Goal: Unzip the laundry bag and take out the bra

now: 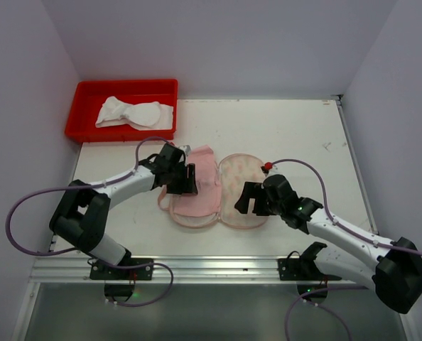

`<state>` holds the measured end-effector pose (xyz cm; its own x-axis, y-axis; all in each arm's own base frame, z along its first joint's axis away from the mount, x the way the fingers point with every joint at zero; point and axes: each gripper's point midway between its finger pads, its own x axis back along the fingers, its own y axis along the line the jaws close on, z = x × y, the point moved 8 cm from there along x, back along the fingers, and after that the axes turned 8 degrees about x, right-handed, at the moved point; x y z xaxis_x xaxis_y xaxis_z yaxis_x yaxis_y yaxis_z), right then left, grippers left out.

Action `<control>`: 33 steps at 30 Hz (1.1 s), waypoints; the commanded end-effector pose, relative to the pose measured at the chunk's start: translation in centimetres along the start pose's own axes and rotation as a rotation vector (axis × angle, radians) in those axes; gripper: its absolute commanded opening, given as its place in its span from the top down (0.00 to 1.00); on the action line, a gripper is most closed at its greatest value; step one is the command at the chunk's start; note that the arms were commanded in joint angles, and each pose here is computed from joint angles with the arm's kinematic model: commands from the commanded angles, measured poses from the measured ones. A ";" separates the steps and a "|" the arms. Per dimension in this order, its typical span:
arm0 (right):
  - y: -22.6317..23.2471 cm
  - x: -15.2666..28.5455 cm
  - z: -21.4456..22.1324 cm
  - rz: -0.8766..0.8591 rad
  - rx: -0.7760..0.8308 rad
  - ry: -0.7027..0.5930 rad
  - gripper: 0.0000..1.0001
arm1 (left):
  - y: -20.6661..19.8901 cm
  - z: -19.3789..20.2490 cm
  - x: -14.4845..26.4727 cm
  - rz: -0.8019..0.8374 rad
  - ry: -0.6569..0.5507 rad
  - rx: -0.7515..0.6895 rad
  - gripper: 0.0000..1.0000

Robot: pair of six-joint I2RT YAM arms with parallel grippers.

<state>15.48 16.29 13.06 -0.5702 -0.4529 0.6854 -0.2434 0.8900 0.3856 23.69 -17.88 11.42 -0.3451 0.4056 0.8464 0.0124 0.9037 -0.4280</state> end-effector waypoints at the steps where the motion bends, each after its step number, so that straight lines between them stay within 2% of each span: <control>1: 0.6 -0.3 -0.3 -0.048 -0.015 -0.007 0.10 | -1.6 -1.3 0.5 0.055 -0.033 -0.066 0.44; 2: 0.6 -0.4 -0.3 -0.051 -0.017 -0.008 0.10 | -1.8 -1.2 0.7 0.061 -0.024 -0.066 0.50; 3: 0.5 -0.4 -0.2 -0.050 -0.017 -0.006 0.10 | -1.9 -1.2 0.9 0.070 -0.025 -0.070 0.63; 6: 0.6 -0.3 -0.3 -0.050 -0.017 -0.012 0.10 | -2.4 -1.3 2.2 0.084 -0.031 -0.078 0.83; 8: 0.6 -0.3 -0.4 -0.052 -0.014 -0.018 0.10 | -2.8 -1.5 3.1 0.098 -0.047 -0.085 0.87; 11: 0.6 -0.3 -0.5 -0.048 -0.011 -0.019 0.10 | -3.8 -2.0 4.5 0.149 -0.072 -0.098 1.00; 16: 0.9 0.1 -0.8 -0.064 -0.015 -0.032 0.10 | -6.4 -3.1 7.2 0.282 -0.099 -0.103 1.00; 20: 1.0 1.4 -1.4 -0.064 -0.014 -0.070 0.10 | -9.7 -5.9 12.0 0.380 -0.217 -0.111 1.00; 23: 1.0 2.8 -2.4 -0.050 -0.015 -0.136 0.10 | -11.1 -8.2 15.8 0.380 -0.327 -0.101 1.00; 28: 1.6 5.9 -4.1 -0.101 -0.009 -0.279 0.10 | -9.7 -13.3 20.7 0.356 -0.511 -0.004 1.00; 32: 1.7 7.2 -4.6 -0.121 0.008 -0.346 0.10 | -8.2 -17.8 25.6 0.315 -0.721 0.049 1.00; 33: 1.6 7.3 -4.7 -0.121 0.019 -0.353 0.10 | -7.9 -18.7 25.8 0.312 -0.739 0.056 1.00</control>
<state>14.24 14.57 19.89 -0.7318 -0.5281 0.4308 -0.3244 0.8259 0.4612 31.33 -13.77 39.60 -0.8112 0.4842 0.3280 0.1880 0.7470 -0.6377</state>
